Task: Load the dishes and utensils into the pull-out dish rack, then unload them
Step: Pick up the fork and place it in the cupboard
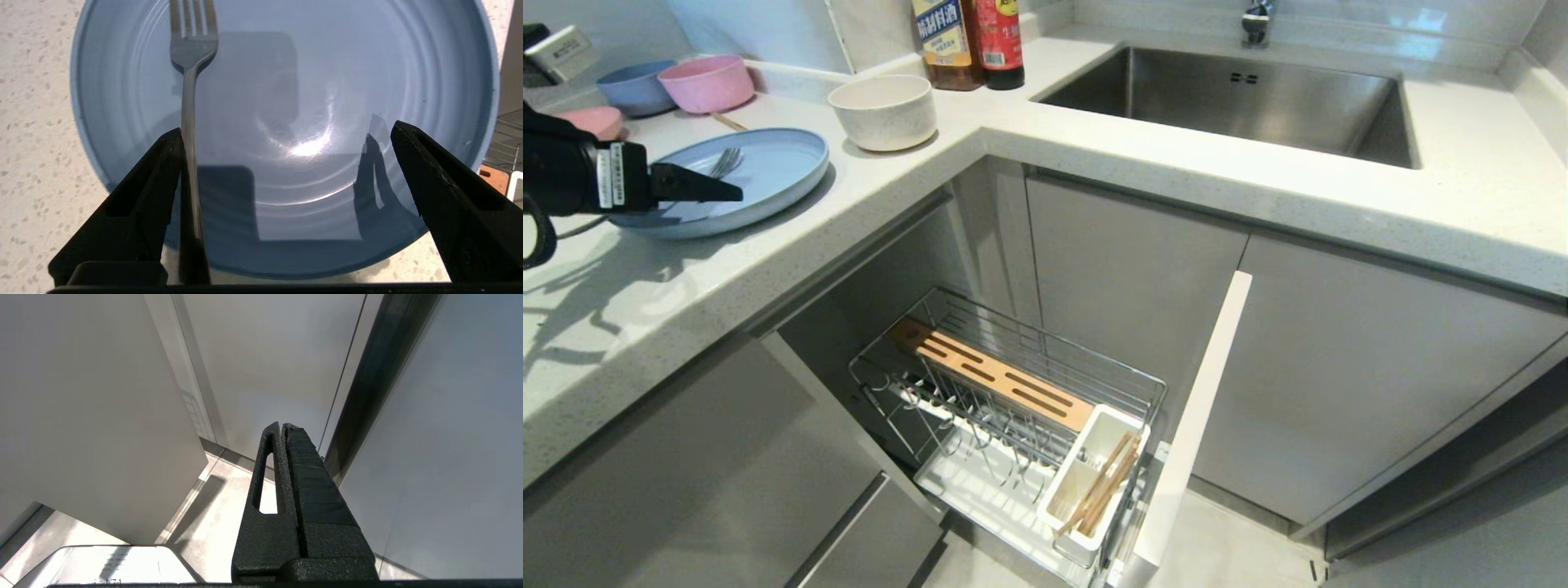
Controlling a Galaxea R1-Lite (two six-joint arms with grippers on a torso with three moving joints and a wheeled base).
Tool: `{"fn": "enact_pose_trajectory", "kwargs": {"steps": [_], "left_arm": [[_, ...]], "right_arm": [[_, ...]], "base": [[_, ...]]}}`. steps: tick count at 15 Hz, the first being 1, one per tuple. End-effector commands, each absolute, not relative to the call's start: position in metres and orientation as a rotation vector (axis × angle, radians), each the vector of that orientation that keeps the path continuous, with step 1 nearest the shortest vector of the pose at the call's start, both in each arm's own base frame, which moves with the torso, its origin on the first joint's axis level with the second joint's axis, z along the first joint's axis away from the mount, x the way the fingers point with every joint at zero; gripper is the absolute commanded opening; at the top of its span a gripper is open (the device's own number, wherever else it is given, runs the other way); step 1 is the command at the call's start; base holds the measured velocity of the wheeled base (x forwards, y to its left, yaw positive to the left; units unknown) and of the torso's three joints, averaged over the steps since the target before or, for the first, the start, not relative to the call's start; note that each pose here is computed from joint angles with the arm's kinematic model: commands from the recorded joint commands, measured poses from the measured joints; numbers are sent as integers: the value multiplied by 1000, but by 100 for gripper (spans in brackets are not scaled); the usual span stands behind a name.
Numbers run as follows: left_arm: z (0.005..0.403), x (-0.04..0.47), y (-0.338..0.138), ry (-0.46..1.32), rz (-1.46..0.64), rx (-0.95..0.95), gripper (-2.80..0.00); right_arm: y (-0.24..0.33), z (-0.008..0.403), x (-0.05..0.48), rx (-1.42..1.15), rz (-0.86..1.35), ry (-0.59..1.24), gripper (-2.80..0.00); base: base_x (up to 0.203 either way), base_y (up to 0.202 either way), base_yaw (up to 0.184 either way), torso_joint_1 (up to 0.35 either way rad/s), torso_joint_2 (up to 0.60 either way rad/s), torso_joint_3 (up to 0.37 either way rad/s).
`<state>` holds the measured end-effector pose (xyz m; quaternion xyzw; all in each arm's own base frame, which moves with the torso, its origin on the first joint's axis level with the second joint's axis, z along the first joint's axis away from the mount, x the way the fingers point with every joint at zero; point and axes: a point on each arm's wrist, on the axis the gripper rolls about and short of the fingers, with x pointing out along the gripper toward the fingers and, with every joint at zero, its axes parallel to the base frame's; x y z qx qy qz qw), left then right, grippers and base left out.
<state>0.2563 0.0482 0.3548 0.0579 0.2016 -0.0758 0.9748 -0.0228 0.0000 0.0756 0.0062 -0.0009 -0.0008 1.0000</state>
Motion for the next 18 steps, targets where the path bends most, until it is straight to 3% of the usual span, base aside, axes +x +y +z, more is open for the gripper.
{"fn": "enact_pose_trajectory", "kwargs": {"steps": [1,18], "left_arm": [[354,257,47,409,-159,117,0],[352,256,46,425,-124,118,0]], "right_arm": [[0,75,-23,12,-2,0,-280],[0,75,-23,12,-2,0,-280]], "base": [[0,0,0,0,0,0],[0,0,0,0,0,0]]}}
